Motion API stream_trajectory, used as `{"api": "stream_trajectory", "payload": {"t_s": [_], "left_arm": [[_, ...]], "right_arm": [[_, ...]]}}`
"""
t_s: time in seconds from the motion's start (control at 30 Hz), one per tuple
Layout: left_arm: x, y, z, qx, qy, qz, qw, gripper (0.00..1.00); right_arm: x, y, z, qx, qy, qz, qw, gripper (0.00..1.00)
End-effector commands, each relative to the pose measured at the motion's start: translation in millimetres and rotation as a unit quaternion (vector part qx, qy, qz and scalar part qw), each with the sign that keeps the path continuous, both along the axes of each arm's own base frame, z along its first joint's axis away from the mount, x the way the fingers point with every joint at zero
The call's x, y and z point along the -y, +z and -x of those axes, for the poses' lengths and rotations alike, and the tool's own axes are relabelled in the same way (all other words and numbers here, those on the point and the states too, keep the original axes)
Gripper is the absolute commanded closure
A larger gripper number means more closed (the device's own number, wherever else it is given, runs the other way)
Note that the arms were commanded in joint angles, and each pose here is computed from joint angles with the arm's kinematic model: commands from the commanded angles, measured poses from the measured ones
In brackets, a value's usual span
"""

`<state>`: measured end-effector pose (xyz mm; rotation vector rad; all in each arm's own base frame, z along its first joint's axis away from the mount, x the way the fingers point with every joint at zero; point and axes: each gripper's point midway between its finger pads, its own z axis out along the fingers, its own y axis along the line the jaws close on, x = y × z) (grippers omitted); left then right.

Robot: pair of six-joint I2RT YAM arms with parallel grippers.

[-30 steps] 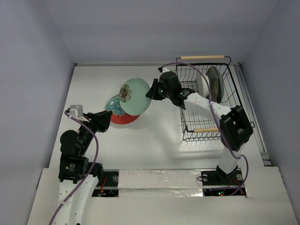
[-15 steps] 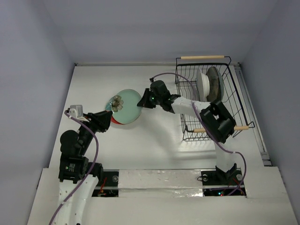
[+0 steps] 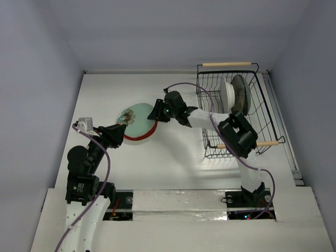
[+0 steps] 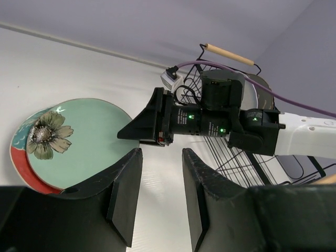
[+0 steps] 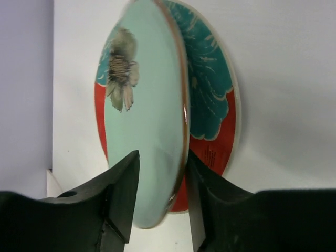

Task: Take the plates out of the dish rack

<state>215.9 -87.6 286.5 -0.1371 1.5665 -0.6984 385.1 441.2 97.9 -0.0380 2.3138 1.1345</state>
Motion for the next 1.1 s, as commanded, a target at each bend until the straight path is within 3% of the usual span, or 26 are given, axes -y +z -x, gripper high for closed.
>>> {"api": "stream_trajectory", "payload": {"t_s": [0.0, 0.23, 0.4, 0.57, 0.67, 0.7, 0.73, 0.77, 0.8, 0.87, 1.07], "left_arm": [[0, 18, 2, 0.034, -0.003, 0.003, 0.999, 0.66], [0, 19, 3, 0.036, -0.002, 0.003, 0.999, 0.66], [0, 20, 3, 0.038, -0.001, 0.004, 0.999, 0.66], [0, 20, 3, 0.038, -0.002, 0.004, 0.999, 0.66], [-1, 20, 3, 0.038, 0.0, 0.003, 0.999, 0.66], [-1, 21, 4, 0.039, 0.0, 0.003, 0.999, 0.66], [-1, 21, 4, 0.039, 0.0, 0.003, 0.999, 0.67], [-1, 21, 4, 0.039, 0.0, 0.003, 0.999, 0.69], [-1, 20, 4, 0.038, 0.0, 0.003, 0.999, 0.81], [-1, 20, 3, 0.039, 0.0, 0.004, 0.999, 1.0], [-3, 21, 4, 0.038, 0.006, 0.005, 0.999, 1.0]], "right_arm": [[-9, 43, -8, 0.067, 0.003, -0.001, 0.998, 0.54], [16, 28, -5, 0.088, -0.002, 0.093, 0.992, 0.41], [36, 42, -7, 0.124, -0.027, 0.135, 0.983, 0.28], [43, 59, -7, 0.142, -0.03, 0.14, 0.979, 0.29], [59, 91, -7, 0.177, -0.05, 0.147, 0.972, 0.39], [72, 99, -9, 0.19, -0.071, 0.162, 0.966, 0.7], [83, 110, -9, 0.209, -0.079, 0.176, 0.959, 0.92], [98, 143, -7, 0.237, -0.103, 0.173, 0.95, 1.0], [119, 153, -10, 0.259, -0.128, 0.206, 0.935, 1.0], [147, 196, -4, 0.296, -0.161, 0.207, 0.919, 1.0], [250, 248, -12, 0.314, -0.267, 0.272, 0.869, 1.0]]}}
